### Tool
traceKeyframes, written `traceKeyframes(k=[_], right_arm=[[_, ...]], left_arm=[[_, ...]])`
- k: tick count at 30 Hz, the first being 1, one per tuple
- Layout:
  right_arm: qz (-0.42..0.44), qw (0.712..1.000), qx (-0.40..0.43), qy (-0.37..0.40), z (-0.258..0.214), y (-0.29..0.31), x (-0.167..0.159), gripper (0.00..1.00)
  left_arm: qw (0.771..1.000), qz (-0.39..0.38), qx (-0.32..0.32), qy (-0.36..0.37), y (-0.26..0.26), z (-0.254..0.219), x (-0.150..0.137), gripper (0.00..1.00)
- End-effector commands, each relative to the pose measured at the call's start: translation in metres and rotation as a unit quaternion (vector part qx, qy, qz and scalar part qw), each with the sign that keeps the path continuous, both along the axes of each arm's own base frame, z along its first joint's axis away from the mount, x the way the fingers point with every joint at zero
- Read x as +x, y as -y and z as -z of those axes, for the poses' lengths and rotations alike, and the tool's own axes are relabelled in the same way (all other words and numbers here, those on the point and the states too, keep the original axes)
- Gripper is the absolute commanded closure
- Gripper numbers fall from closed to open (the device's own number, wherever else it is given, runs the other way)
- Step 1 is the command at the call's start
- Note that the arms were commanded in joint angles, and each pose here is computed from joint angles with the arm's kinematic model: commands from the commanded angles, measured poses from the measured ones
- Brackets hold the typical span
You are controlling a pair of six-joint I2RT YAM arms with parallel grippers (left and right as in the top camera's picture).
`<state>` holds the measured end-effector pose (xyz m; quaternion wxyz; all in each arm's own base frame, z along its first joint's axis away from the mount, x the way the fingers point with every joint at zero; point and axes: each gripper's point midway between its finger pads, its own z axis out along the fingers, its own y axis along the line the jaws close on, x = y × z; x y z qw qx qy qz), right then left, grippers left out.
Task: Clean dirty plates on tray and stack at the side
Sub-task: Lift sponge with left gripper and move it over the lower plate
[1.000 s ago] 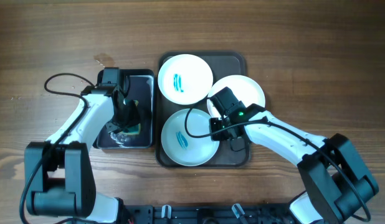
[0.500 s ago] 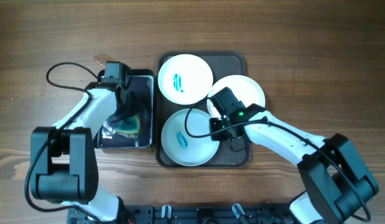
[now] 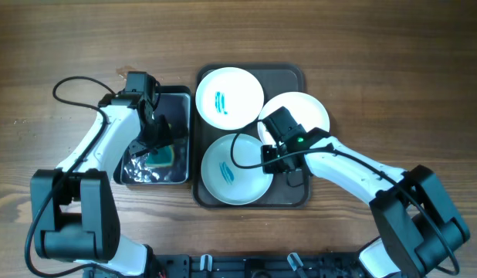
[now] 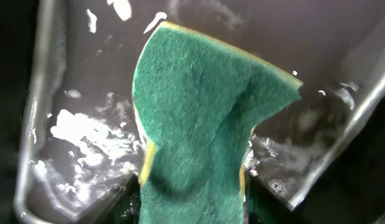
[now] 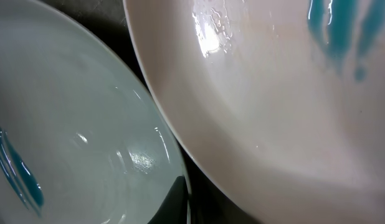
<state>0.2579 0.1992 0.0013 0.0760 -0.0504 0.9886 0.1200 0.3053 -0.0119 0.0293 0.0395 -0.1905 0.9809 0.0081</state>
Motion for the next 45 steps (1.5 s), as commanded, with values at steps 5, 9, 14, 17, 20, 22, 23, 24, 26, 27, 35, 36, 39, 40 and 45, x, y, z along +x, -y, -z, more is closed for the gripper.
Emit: traceKeyframes(k=[5,9,14,17,20,22,23,24,26,27,35,36,39,40,45], right_arm=[[-0.010,0.996,0.068,-0.056,-0.007,-0.014,-0.010,0.95],[0.034,0.992,0.091,-0.086,-0.010,-0.021,-0.015,0.96],[0.065,0.990,0.095,-0.083,-0.010,-0.022,-0.009,0.96],[0.069,0.994,0.071,-0.050,-0.008,-0.014,0.003,0.96],[0.058,0.997,0.040,-0.018,-0.005,-0.004,0.012,0.96],[0.058,0.998,0.014,-0.006,-0.003,0.005,0.015,0.96],[0.064,0.998,-0.005,-0.001,-0.001,0.012,0.016,0.96],[0.065,0.998,-0.011,0.002,-0.001,0.015,0.016,0.95],[0.060,0.998,-0.011,0.004,-0.001,0.014,0.017,0.96],[0.060,0.998,-0.011,0.003,-0.001,0.015,0.016,0.96],[0.060,0.998,-0.014,0.000,-0.001,0.016,0.015,0.96],[0.060,0.998,-0.014,0.000,-0.001,0.016,0.015,0.96],[0.059,0.998,-0.014,0.001,0.000,0.016,0.015,0.96],[0.059,0.998,-0.014,0.001,0.000,0.016,0.015,0.96],[0.059,0.998,-0.015,0.000,0.000,0.016,0.014,0.96]], left_arm=[[1.000,0.001,-0.009,0.012,0.003,0.029,-0.013,0.96],[1.000,0.003,-0.008,0.004,0.002,0.023,-0.017,0.96],[0.999,0.007,-0.015,0.035,0.006,-0.041,-0.005,0.96],[0.997,0.010,-0.018,0.077,0.008,-0.073,0.003,0.96],[0.996,0.011,-0.022,0.085,0.009,-0.079,0.002,0.96],[0.996,0.017,-0.041,0.081,0.017,-0.079,0.000,0.96],[0.995,0.024,-0.055,0.080,0.025,-0.079,-0.001,0.96],[0.994,0.031,-0.068,0.079,0.033,-0.080,-0.002,0.96],[0.991,0.052,-0.099,0.076,0.053,-0.081,-0.004,0.96],[0.989,0.065,-0.112,0.076,0.064,-0.082,-0.006,0.96],[0.986,0.061,-0.148,0.048,0.133,-0.061,-0.022,0.96],[0.983,0.065,-0.168,0.047,0.147,-0.055,-0.023,0.96],[0.968,0.084,-0.231,0.048,0.189,-0.041,-0.024,0.96],[0.968,0.074,-0.235,0.043,0.198,-0.033,-0.025,0.96],[0.968,0.084,-0.235,0.007,0.224,0.006,-0.035,0.96]])
